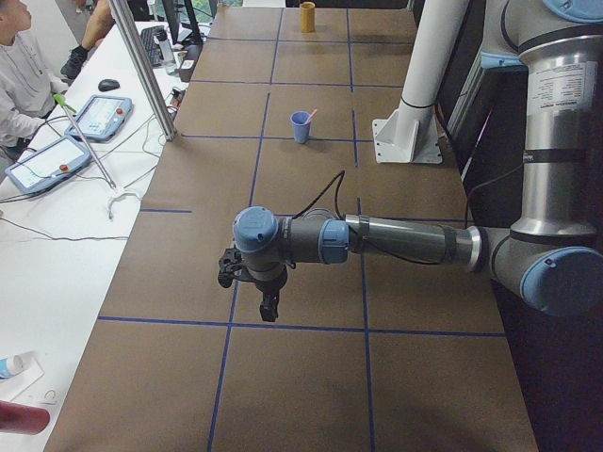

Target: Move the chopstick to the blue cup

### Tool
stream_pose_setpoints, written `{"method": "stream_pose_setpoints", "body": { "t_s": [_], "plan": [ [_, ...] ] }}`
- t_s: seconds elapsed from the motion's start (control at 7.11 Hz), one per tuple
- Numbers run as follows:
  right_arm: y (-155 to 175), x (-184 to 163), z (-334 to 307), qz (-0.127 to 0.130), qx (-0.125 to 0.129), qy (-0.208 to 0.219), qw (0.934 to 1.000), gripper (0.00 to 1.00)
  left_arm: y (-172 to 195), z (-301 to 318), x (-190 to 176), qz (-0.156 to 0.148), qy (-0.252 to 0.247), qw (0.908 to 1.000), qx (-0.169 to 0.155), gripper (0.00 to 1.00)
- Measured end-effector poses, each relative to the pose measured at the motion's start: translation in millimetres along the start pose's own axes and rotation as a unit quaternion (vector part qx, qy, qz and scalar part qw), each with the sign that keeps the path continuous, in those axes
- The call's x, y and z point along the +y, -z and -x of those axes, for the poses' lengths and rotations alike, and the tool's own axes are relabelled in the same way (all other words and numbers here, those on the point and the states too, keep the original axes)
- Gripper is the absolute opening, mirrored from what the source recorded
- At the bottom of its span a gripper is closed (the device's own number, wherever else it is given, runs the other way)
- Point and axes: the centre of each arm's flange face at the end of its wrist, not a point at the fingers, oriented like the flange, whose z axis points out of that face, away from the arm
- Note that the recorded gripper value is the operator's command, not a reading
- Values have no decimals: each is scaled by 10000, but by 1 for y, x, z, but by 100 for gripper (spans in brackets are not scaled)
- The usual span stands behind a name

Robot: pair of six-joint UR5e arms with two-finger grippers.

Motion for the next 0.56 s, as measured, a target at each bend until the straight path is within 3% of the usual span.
{"method": "stream_pose_setpoints", "body": {
  "t_s": [0.56],
  "plan": [
    [-1, 1, 0, 5, -10, 6, 10000, 100, -1, 1, 1, 36, 9, 10000, -14, 100]
  ]
}}
